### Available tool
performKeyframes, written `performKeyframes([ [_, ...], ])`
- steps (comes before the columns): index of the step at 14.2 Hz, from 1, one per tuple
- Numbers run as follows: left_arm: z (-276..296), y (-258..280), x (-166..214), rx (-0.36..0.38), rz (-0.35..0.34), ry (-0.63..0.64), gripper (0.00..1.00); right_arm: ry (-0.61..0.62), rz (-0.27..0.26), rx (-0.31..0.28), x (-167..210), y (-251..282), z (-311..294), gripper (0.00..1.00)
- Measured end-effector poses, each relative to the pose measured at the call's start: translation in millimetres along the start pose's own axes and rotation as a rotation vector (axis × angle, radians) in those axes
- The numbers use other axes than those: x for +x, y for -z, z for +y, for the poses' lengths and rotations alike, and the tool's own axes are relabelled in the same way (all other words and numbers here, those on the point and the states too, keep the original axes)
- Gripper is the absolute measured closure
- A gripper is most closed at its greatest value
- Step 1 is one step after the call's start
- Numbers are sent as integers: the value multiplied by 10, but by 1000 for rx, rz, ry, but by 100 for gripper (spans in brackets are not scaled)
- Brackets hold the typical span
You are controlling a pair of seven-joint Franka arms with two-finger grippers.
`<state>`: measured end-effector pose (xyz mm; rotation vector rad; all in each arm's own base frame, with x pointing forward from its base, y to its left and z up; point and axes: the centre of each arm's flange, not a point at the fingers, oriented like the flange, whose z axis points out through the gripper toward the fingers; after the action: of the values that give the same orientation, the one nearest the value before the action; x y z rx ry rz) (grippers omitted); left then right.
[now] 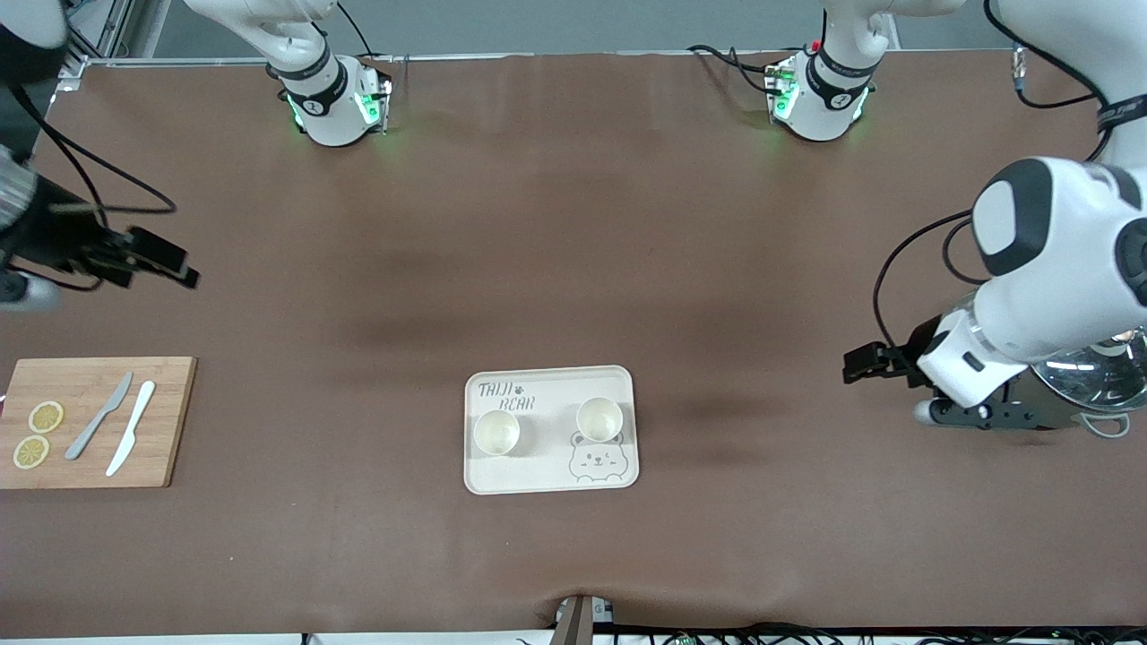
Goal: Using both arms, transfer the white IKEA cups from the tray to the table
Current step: 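Move the right gripper and the left gripper down toward the two cups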
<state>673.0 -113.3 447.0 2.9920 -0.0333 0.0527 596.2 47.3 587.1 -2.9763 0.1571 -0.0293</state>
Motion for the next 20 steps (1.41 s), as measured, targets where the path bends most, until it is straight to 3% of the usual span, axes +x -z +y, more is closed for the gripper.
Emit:
performKeyframes([
  [8, 626, -796, 106, -91, 15, 116, 0, -113, 55, 34, 152, -774, -1176, 0],
  [14, 1345, -1139, -11, -119, 42, 253, 0, -154, 88, -22, 163, -1729, -1899, 0],
  [20, 1820, -1505, -58, -150, 113, 278, 0, -170, 100, -21, 195, -2423, -2148, 0],
])
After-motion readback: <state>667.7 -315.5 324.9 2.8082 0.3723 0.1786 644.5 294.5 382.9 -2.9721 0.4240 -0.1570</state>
